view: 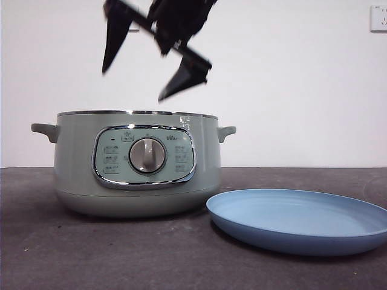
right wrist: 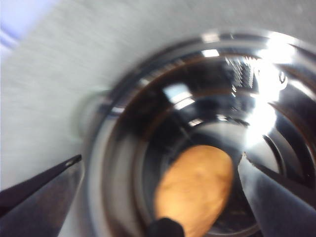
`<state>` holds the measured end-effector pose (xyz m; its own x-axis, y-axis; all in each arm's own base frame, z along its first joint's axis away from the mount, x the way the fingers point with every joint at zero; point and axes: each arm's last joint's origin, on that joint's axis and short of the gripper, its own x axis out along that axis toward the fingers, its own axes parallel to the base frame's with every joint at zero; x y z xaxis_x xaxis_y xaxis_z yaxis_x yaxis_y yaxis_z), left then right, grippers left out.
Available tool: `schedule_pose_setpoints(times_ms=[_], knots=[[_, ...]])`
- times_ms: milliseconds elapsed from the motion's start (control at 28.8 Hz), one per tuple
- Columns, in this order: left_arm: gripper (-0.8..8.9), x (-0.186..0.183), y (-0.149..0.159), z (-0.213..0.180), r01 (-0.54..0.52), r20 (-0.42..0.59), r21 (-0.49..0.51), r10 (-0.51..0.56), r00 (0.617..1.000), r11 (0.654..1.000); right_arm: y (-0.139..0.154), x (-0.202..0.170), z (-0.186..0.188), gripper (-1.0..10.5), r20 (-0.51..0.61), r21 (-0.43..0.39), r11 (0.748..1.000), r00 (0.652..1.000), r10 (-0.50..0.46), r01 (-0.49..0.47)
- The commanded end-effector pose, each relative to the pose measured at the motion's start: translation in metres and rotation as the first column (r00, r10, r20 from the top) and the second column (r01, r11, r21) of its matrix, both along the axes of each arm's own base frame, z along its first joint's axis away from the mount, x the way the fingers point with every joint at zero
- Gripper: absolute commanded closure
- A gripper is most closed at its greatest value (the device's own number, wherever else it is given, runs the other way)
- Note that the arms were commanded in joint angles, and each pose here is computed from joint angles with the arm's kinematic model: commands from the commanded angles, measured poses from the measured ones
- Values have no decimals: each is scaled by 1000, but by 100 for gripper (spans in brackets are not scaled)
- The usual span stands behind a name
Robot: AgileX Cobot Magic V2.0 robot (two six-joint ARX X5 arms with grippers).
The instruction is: Take the potato out from the steamer,put the potato on the plate,close the lid
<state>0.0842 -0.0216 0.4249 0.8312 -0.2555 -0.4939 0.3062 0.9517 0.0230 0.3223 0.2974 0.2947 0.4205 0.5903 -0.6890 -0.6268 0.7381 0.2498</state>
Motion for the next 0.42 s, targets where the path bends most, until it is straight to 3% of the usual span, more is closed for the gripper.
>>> schedule_pose_setpoints(times_ms=[35, 417], knots=[[822, -3, 1, 6, -9, 49, -13, 9, 999, 1000, 9, 3, -19, 321, -9, -54, 999, 1000, -4, 3], [822, -3, 1, 6, -7, 49, -13, 7, 999, 1000, 30, 6, -70, 321, -65, -171, 985, 998, -5, -6]])
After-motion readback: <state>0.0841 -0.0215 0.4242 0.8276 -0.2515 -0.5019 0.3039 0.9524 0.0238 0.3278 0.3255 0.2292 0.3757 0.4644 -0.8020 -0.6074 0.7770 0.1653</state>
